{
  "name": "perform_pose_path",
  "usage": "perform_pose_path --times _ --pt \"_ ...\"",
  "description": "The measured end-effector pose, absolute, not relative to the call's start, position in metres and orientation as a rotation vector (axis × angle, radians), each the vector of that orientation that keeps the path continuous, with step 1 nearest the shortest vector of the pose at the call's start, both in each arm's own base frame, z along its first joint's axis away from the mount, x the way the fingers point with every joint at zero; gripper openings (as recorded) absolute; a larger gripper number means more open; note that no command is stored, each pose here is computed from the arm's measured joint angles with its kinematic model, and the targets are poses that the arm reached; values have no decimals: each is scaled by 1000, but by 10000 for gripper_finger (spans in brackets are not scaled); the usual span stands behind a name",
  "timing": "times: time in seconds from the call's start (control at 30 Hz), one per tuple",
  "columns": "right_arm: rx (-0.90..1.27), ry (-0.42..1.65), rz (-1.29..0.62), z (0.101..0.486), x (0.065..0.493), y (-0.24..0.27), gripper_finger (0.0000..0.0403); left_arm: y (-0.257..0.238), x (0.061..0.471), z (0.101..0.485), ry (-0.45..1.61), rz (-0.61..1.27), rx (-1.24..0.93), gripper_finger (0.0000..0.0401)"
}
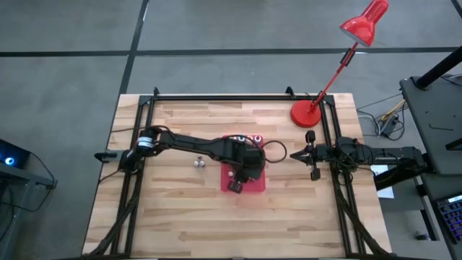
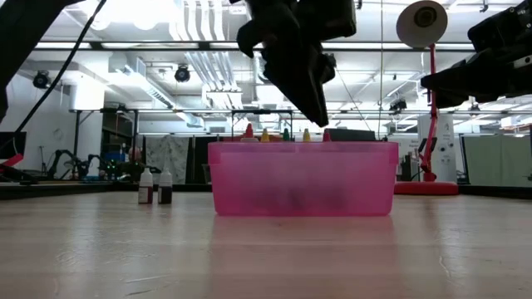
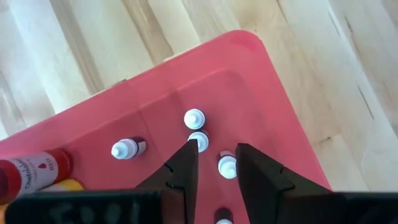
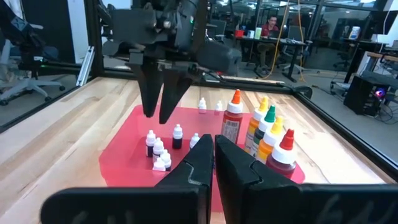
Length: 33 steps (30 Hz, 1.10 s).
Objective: Pick & Place food coloring
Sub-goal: Put the small food coloring bottle into the red bin
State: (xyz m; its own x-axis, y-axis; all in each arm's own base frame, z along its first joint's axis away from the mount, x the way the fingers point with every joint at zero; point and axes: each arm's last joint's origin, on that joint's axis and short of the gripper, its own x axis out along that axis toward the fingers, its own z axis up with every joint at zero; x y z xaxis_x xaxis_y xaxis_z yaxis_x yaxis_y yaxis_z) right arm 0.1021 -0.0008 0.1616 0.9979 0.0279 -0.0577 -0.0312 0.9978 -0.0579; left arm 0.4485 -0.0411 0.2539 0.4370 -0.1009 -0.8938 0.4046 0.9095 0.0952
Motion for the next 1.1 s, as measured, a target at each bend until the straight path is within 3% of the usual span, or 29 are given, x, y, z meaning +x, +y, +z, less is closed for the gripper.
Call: perform_pose_path --times 0.47,1.1 --pt "-59 56 31 162 102 -1 9 -24 426 269 972 -254 285 80" --pt "-60 75 29 160 103 -1 9 -8 330 258 1003 -149 142 93"
